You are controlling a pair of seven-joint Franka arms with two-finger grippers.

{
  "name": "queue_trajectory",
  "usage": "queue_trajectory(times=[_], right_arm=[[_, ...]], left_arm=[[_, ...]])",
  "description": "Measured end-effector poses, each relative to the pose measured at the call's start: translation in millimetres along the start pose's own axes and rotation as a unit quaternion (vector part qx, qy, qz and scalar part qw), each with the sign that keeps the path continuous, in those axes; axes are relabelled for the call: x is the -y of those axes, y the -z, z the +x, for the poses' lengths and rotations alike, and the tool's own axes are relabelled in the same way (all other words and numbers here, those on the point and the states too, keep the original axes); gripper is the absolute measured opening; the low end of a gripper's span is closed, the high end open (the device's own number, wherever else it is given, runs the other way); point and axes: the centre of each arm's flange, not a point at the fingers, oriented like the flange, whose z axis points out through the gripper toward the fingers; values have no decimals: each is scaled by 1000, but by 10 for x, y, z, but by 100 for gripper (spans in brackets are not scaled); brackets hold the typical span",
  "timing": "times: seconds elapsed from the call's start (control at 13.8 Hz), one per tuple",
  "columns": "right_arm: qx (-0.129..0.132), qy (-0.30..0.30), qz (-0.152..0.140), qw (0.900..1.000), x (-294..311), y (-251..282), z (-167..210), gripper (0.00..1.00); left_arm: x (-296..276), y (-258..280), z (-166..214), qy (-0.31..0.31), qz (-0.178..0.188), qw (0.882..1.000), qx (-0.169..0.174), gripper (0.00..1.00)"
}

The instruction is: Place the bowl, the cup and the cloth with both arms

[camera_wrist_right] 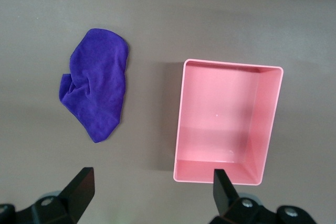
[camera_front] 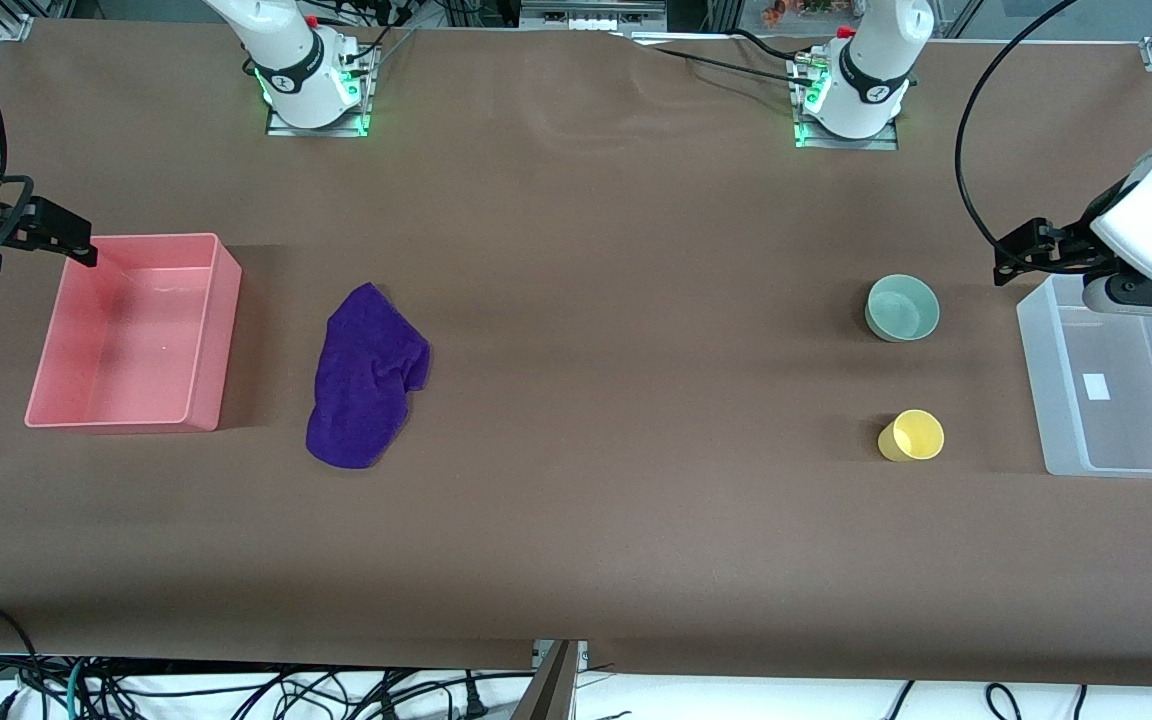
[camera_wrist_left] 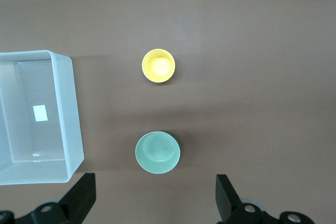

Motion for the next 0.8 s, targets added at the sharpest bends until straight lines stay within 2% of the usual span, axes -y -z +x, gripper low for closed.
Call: queue_trajectory(times=[0.22,0.43,0.65,0.8], right_arm=[[7,1,1,1000,7,-87,46,100],[26,4,4,1000,15,-375,198,100],[62,15,13,998,104,-1106,536,100],[63,32,16,997,404,-1607,779,100]], left_arm=[[126,-487,21,-9,-2,1000,28,100],[519,-1188,100,-65,-9,997,35,100],[767,-1889,109,-131,-21,990,54,100],[787,-2311,105,-187,-30,980,68,100]])
